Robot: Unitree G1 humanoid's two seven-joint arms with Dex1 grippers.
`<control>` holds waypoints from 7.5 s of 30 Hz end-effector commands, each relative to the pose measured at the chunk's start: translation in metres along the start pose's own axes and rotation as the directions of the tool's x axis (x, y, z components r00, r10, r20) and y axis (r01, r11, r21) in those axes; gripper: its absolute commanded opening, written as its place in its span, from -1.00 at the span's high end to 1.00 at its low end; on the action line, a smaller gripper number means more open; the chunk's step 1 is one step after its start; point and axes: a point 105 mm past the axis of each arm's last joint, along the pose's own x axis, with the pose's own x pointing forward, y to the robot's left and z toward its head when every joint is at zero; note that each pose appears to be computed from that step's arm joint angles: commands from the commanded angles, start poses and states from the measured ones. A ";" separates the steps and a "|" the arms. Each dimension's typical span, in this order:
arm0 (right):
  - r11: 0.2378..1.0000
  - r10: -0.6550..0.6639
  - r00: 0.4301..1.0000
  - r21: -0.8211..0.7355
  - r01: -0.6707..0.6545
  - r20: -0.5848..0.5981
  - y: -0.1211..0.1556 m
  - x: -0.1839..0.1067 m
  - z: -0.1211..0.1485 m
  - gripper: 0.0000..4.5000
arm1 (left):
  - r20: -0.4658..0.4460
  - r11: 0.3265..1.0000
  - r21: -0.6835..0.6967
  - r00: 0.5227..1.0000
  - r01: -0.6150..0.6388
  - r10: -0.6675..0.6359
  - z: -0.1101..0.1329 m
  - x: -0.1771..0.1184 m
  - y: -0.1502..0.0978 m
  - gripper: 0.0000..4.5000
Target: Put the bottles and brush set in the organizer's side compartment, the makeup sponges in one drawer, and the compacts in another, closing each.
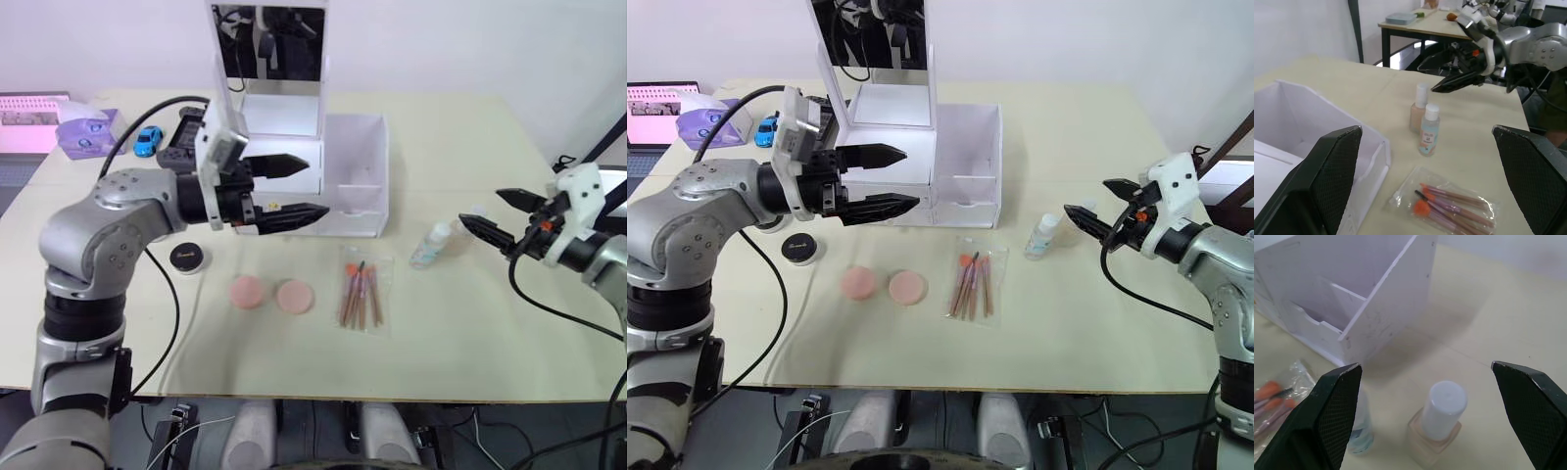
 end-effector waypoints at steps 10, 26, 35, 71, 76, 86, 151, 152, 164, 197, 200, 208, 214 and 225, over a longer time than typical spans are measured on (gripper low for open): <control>0.998 -0.061 0.998 0.008 0.061 -0.014 -0.013 0.014 -0.011 -0.20 | 0.031 0.997 0.076 1.000 -0.006 0.004 0.013 -0.001 -0.002 -1.00; 0.998 -0.039 0.999 0.054 0.038 0.019 -0.009 0.015 -0.016 0.56 | 0.032 0.996 0.081 0.999 -0.035 0.033 0.014 -0.004 0.004 -1.00; 0.999 0.037 0.983 -0.040 -0.030 0.179 -0.009 0.003 0.061 0.56 | -0.008 0.991 0.076 0.993 -0.115 0.116 0.001 -0.024 0.017 -1.00; 0.995 0.100 0.995 -0.025 -0.100 0.012 0.091 0.126 0.062 0.56 | -0.003 0.949 0.108 0.955 -0.296 0.298 -0.019 -0.047 0.031 -1.00; 0.993 0.112 0.994 -0.033 -0.112 0.006 0.097 0.124 0.061 -0.22 | 0.003 0.954 0.112 0.960 -0.278 0.279 -0.019 -0.042 0.032 -1.00; 0.981 0.193 0.970 -0.058 -0.186 0.148 0.084 0.072 0.123 -0.99 | -0.005 0.976 0.095 0.980 -0.195 0.197 -0.020 -0.039 0.026 -1.00; 0.999 0.030 0.999 -0.041 -0.028 0.037 0.068 0.023 0.003 -0.14 | -0.024 0.985 0.093 0.989 0.147 -0.145 -0.008 0.002 -0.013 -1.00; 0.999 0.027 0.999 -0.042 -0.025 0.034 0.067 0.024 0.002 0.06 | -0.024 0.985 0.094 0.990 0.143 -0.141 -0.008 0.002 -0.012 -1.00; 1.000 0.024 1.000 -0.019 -0.024 0.014 0.062 0.022 -0.009 0.06 | -0.016 0.988 0.101 0.994 0.113 -0.112 -0.009 0.002 -0.006 -1.00; 0.875 0.485 0.852 -0.088 -0.477 0.198 0.136 0.070 0.135 0.69 | -0.075 0.973 0.088 0.973 -0.213 0.220 -0.038 -0.068 0.025 -1.00; 0.898 0.440 0.884 -0.082 -0.433 0.160 0.128 0.095 0.131 0.69 | -0.075 0.966 0.088 0.965 -0.243 0.250 -0.039 -0.072 0.020 -1.00; 0.898 0.437 0.894 -0.114 -0.426 0.100 0.122 0.134 0.119 0.69 | -0.102 0.956 0.096 0.953 -0.277 0.286 -0.040 -0.077 0.009 -1.00; 0.887 0.446 0.893 -0.163 -0.431 0.065 0.127 0.152 0.108 0.69 | -0.112 0.951 0.107 0.947 -0.291 0.302 -0.037 -0.080 0.007 -1.00; 0.854 0.476 0.879 -0.237 -0.464 -0.007 0.138 0.162 0.093 0.69 | -0.098 0.951 0.121 0.949 -0.286 0.298 -0.031 -0.074 0.012 -1.00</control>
